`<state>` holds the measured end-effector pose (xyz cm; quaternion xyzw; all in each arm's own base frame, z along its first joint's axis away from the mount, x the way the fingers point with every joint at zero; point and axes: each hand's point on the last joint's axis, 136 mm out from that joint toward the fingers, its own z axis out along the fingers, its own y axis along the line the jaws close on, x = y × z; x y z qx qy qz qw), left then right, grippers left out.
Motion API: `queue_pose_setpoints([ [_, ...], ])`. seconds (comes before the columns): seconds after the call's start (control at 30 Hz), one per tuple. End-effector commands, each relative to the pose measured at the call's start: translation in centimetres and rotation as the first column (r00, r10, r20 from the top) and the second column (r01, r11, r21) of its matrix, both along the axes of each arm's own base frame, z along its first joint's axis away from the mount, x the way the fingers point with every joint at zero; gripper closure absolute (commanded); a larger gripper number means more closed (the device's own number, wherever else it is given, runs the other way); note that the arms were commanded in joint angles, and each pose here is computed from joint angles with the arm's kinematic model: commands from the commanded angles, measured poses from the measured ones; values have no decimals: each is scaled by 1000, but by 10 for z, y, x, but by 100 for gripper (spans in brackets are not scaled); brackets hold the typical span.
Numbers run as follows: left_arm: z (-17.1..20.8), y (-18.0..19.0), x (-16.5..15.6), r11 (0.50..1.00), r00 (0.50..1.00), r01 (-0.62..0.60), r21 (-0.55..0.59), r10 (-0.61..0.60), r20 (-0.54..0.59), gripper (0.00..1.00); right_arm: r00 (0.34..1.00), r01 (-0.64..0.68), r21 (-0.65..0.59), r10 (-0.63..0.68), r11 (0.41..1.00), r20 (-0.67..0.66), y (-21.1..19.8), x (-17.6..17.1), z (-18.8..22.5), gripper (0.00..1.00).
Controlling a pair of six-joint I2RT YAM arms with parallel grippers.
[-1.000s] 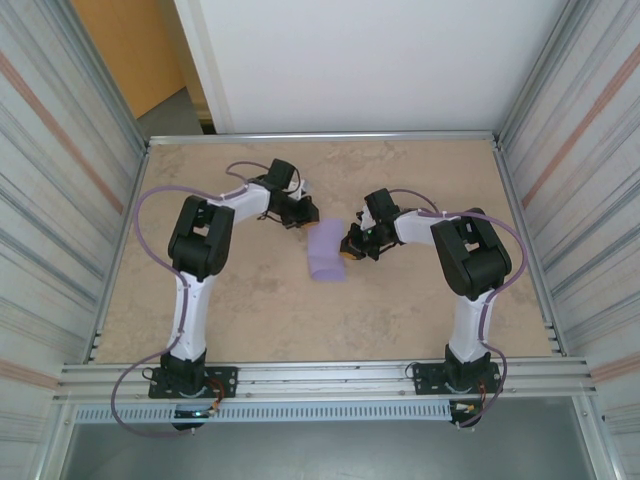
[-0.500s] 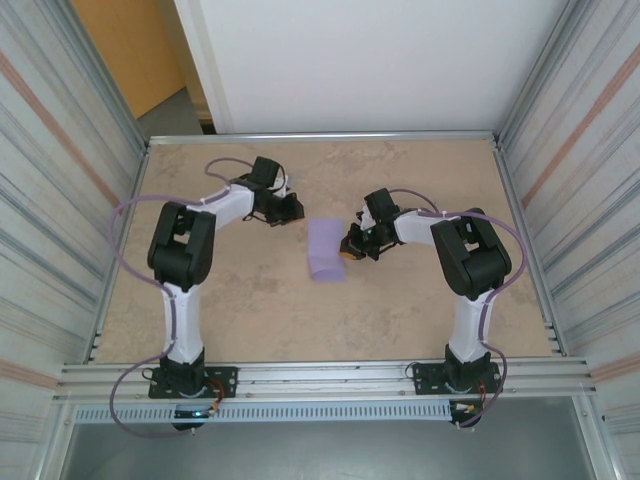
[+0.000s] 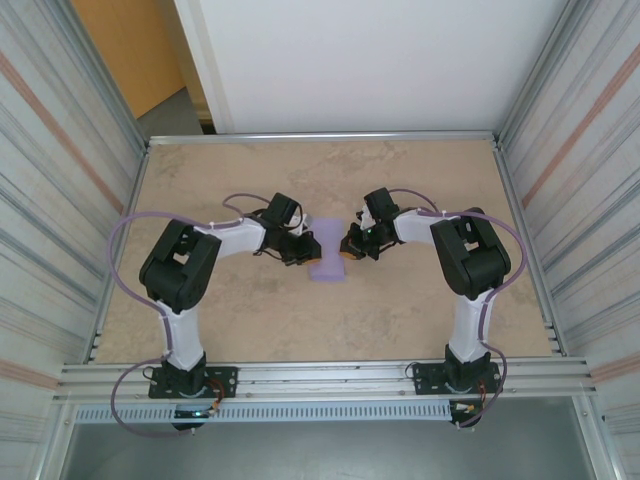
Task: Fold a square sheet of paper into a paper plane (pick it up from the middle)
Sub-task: First fold the square sheet of paper in half at the center of the table.
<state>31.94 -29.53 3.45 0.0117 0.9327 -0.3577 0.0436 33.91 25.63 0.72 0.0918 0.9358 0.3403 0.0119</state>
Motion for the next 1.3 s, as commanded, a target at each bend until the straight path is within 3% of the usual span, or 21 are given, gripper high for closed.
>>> queue_pose_setpoints([
  [0.0, -4, 2, 1, 1000, 1000, -18, -8, 17, -24, 86, 975, -5, -378, -80, 926, -208, -72, -56, -89, 97],
  [0.33, -38, 40, -17, 995, 991, -79, 63, 85, -103, 86, 973, -10, -404, -85, 915, -215, -77, -59, -95, 97],
  [0.5, -26, 62, -19, 991, 990, -108, 77, 115, -87, 86, 973, -8, -407, -87, 913, -214, -77, -58, -95, 97],
  [0.67, 14, 48, -11, 995, 995, -95, -8, 95, -13, 86, 973, -10, -402, -83, 916, -213, -76, -58, -93, 97],
  [0.8, 25, 21, -12, 996, 998, -59, -70, 59, 1, 85, 974, -5, -400, -86, 917, -210, -75, -56, -93, 97],
  [1.0, 4, -4, -20, 998, 998, -16, -67, 12, -56, 86, 973, -5, -395, -86, 919, -214, -74, -56, -94, 97],
  [1.27, -32, 25, -34, 998, 989, -64, -12, 62, -135, 86, 973, -9, -396, -83, 918, -214, -74, -56, -94, 97],
])
